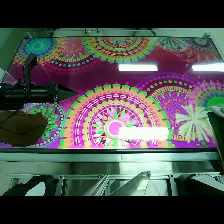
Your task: Fold the shirts.
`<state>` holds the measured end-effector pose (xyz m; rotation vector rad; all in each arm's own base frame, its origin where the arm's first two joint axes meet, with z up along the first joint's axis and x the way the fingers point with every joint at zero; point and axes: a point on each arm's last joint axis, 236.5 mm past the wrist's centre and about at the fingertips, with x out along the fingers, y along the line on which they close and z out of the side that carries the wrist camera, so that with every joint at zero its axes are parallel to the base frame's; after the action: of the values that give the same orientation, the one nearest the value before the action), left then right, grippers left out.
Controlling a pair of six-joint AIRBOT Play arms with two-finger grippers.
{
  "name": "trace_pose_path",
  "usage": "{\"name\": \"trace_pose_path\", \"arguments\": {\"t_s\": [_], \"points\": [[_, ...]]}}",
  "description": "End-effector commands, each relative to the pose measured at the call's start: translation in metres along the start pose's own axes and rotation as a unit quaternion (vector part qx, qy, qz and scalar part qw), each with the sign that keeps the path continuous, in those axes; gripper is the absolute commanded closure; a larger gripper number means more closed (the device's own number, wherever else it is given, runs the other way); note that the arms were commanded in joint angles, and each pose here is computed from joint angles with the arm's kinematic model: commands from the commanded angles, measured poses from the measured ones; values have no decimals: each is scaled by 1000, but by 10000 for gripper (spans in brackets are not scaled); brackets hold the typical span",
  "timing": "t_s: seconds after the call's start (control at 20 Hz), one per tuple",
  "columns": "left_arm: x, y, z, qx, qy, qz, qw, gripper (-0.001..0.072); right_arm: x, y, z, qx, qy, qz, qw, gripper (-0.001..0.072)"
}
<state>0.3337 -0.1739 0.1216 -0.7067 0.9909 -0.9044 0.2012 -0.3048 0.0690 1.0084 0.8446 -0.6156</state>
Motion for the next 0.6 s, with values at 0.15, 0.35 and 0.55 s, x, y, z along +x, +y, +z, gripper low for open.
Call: {"name": "trace_pose_path", "arguments": {"t_s": [0.15, 0.35, 0.55], "points": [[0, -4, -2, 0, 5, -7, 1000, 694, 21, 185, -68, -174, 69, 180, 966, 693], [0, -8, -9, -1, 18, -15, 1000, 688, 39, 282, -225, -337, 217, 262, 878, 694], [-2, -23, -36, -8, 76, -46, 996, 689, 4, 321, -373, -468, 306, 337, 758, 694]]}}
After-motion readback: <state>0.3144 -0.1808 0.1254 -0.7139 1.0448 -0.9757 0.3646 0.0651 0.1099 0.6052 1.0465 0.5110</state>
